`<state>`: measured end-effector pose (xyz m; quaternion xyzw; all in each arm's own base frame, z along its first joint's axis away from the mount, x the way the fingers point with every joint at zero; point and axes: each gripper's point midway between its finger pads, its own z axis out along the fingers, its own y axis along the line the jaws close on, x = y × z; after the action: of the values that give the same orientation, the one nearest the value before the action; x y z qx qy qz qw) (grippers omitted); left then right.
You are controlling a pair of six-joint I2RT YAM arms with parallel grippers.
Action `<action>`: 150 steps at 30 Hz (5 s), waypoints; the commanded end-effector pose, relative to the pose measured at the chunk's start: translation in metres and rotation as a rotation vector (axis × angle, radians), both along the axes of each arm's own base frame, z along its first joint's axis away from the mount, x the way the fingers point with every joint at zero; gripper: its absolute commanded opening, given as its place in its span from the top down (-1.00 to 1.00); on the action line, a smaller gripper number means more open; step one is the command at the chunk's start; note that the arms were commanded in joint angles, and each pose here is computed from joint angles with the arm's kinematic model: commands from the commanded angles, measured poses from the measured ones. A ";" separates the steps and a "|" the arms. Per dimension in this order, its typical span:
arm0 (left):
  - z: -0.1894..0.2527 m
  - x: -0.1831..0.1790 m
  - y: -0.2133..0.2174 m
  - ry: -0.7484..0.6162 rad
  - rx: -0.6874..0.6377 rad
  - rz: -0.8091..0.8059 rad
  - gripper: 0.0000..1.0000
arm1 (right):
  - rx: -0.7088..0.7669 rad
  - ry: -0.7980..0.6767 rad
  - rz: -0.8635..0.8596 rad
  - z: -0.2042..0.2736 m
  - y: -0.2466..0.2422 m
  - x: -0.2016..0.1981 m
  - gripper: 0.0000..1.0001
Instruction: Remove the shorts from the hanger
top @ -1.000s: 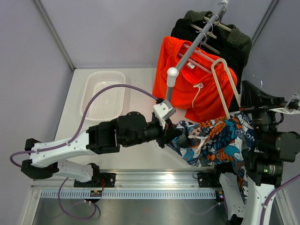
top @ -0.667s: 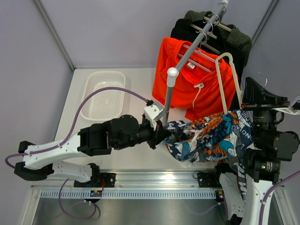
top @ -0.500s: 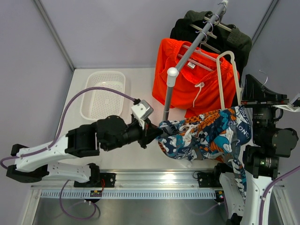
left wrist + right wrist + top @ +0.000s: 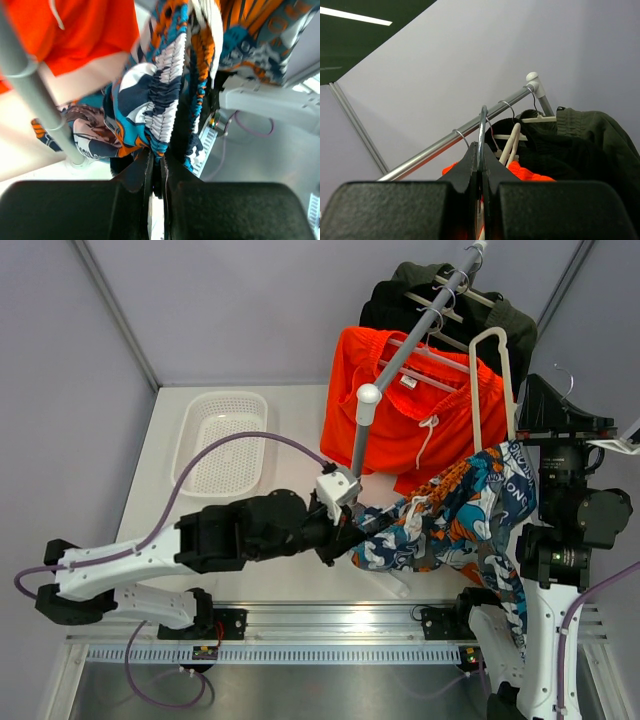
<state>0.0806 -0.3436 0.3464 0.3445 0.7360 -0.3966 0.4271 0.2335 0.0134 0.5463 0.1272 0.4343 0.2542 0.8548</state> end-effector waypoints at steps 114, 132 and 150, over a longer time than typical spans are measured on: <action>0.098 0.016 -0.081 -0.240 -0.223 -0.188 -0.84 | -0.621 -0.311 -0.148 0.061 0.027 0.026 1.00; 0.048 0.067 -0.168 -0.185 -0.064 0.220 -0.16 | -0.538 -0.270 -0.096 0.065 0.029 0.012 1.00; -0.005 0.002 -0.103 -0.116 0.027 -0.047 0.58 | -0.502 -0.243 -0.209 0.077 0.007 0.028 1.00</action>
<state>0.0991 -0.4617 0.3265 0.3822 0.7240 -0.3423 0.4611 0.2807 0.0264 0.5931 -0.0901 0.4064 0.0806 0.9057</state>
